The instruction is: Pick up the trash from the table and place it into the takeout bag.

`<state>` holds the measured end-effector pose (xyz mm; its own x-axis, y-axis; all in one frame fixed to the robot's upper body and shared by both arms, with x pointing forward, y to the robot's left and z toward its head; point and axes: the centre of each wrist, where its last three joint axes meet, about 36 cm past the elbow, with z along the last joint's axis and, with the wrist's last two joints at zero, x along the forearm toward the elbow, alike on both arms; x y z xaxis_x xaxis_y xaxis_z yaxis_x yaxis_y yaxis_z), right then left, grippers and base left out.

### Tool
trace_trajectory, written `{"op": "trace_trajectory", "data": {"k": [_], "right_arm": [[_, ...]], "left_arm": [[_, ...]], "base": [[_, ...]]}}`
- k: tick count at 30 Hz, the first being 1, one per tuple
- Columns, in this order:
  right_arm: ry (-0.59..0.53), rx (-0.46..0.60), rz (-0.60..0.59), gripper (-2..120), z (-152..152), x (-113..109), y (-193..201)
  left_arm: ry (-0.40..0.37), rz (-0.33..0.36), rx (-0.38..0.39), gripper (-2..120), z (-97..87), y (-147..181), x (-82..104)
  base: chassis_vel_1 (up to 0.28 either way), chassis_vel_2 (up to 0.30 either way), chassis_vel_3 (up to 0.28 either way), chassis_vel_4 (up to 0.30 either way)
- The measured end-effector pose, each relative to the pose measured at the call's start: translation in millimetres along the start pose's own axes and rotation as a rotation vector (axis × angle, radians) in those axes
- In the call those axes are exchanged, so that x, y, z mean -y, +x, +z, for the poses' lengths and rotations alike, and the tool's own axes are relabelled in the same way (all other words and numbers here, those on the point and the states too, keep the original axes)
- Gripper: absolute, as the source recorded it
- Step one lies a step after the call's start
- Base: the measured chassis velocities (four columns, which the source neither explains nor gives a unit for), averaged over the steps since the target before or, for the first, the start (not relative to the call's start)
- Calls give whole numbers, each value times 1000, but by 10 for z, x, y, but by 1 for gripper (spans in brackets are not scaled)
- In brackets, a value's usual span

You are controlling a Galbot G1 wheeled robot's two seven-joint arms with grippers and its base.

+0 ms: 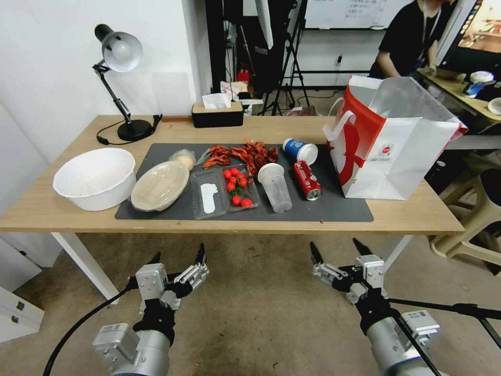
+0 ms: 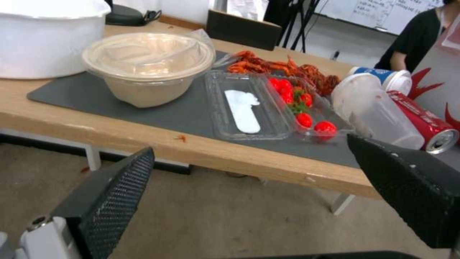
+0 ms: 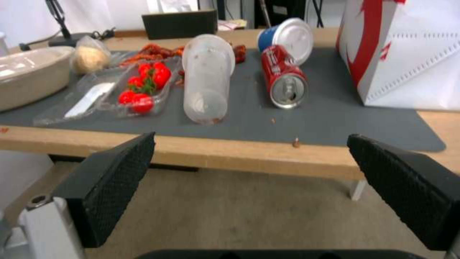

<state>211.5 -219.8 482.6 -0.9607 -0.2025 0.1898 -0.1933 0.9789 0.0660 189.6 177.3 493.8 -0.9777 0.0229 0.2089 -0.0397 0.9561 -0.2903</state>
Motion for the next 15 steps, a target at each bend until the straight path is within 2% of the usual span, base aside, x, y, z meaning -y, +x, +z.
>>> {"op": "trace_trajectory", "data": {"k": [13, 15], "right_arm": [[12, 9, -14, 100, 13, 40, -26], [12, 31, -13, 100, 19, 52, -38]], "left_arm": [[-17, -4, 22, 100, -1, -6, -48], [-64, -15, 66, 100, -6, -56, -93]], "base": [[0, 0, 0, 0], [0, 0, 0, 0]]}}
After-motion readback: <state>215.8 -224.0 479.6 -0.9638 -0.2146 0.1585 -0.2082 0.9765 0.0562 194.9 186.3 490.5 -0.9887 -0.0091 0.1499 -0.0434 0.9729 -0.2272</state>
